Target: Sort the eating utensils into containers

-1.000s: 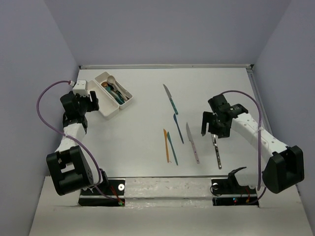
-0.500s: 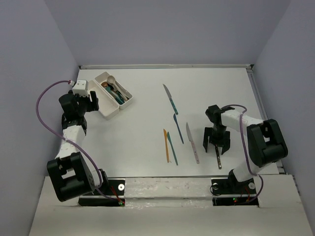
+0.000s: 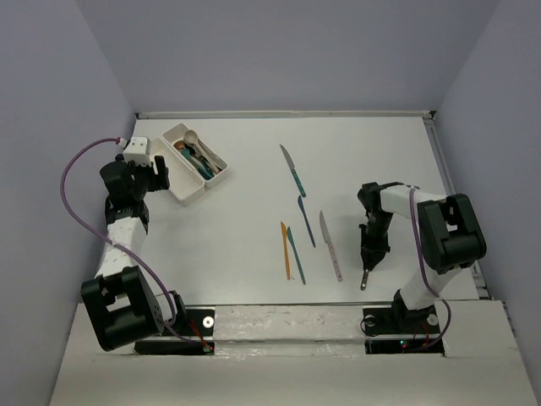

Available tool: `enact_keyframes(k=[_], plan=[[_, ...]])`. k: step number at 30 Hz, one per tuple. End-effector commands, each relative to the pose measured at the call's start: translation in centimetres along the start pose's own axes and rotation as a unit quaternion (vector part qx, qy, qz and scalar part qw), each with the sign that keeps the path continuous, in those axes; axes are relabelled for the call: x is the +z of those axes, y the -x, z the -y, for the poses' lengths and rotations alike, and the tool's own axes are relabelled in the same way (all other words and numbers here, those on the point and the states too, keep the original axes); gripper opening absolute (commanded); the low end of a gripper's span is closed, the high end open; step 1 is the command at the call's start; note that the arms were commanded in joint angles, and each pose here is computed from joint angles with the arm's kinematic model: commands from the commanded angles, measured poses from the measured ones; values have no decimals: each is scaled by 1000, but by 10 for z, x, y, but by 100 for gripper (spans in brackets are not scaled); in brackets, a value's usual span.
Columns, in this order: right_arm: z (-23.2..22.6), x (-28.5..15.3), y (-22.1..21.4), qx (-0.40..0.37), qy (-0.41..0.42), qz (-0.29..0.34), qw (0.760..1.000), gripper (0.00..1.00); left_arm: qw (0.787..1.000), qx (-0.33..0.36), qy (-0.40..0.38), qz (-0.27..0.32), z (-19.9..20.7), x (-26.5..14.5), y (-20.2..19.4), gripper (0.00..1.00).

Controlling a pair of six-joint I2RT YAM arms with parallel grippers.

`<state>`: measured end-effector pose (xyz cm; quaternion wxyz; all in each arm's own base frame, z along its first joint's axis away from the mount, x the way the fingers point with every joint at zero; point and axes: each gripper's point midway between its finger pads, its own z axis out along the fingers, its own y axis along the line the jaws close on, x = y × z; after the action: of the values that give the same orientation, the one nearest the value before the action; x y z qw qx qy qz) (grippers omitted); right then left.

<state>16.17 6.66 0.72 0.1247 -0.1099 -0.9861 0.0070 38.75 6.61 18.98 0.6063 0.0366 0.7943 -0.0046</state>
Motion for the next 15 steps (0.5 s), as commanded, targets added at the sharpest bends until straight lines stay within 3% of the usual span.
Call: enact_keyframes(k=[1,7,12,15], plan=[[-14,10,57,0,11,103,995,23,999,23,12,32,-4,-8,20,79],[-11,-6,78,9,-10,145,989,0,999,33,24,33,-7,-12,19,80],[-12,-41,99,22,2,229,973,0,998,42,34,33,-10,-16,18,81],[-28,-78,111,0,31,321,947,0,998,46,36,29,-11,-16,17,82]])
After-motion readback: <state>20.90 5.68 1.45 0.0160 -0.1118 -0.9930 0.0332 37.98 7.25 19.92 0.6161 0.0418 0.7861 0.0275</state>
